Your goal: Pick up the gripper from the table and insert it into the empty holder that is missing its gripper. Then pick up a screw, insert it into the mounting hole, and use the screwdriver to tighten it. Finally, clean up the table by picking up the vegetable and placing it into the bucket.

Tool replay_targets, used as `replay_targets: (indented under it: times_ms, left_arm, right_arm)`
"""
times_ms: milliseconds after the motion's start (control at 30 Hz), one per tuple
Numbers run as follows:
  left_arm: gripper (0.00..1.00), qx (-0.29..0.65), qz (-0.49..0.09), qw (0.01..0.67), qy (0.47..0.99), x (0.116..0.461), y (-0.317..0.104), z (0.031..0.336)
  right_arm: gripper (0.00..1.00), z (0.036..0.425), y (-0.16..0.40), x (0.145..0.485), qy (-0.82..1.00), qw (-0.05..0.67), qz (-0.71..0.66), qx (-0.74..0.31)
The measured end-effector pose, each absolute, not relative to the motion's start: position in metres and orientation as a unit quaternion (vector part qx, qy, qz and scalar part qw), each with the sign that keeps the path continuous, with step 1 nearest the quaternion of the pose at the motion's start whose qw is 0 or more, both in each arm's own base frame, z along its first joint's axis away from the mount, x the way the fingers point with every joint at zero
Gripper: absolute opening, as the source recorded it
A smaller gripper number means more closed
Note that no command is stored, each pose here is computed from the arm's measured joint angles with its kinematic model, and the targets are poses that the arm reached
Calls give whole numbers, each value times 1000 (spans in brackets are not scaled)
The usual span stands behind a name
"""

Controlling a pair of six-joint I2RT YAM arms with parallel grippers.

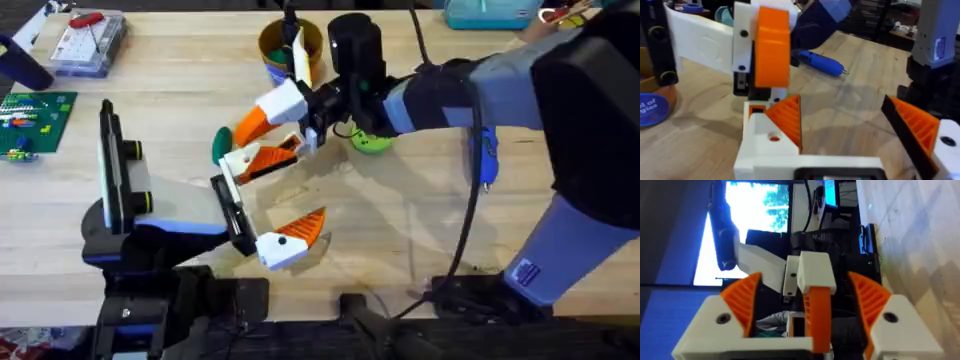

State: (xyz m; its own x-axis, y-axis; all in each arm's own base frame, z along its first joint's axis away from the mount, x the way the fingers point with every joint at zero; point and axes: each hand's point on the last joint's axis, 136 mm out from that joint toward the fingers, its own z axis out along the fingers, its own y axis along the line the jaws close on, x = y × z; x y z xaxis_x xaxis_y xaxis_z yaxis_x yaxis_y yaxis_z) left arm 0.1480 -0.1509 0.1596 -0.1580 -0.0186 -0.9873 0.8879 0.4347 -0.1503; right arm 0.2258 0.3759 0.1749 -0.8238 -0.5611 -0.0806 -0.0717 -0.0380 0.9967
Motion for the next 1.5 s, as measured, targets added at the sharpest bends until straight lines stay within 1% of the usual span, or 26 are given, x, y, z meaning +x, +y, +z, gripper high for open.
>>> replay_targets:
  times_ms: [33,67,433,633,867,1133,1200,1300,1400,1500]
  left_arm:
    - [995,341,-412,552,640,147,-151,160]
    - [995,342,-414,550,639,146,-152,160]
    - [995,348,-422,545,635,142,-153,160]
    - [995,348,-422,545,635,142,-154,160]
    - [995,348,-423,545,635,142,-154,160]
    - [995,349,-423,545,635,142,-154,160]
    - [995,349,-423,545,635,142,-154,160]
    - [995,349,-423,545,635,142,-154,160]
    - [995,348,-424,544,635,142,-154,160]
    - [995,348,-424,544,635,142,-154,160]
  right_arm:
    - [974,176,376,226,-670,178,-681,237]
    - [991,176,376,227,-670,177,-681,236]
    - [996,176,370,237,-673,169,-683,227]
    - [996,176,359,254,-677,147,-688,216]
    - [996,167,331,305,-701,67,-691,166]
    - [996,149,321,372,-748,-110,-646,108]
    - [996,145,315,386,-766,-143,-621,87]
    - [995,142,298,399,-802,-168,-570,54]
    - [996,153,273,397,-844,-184,-502,42]
    - [996,189,246,390,-870,-228,-432,69]
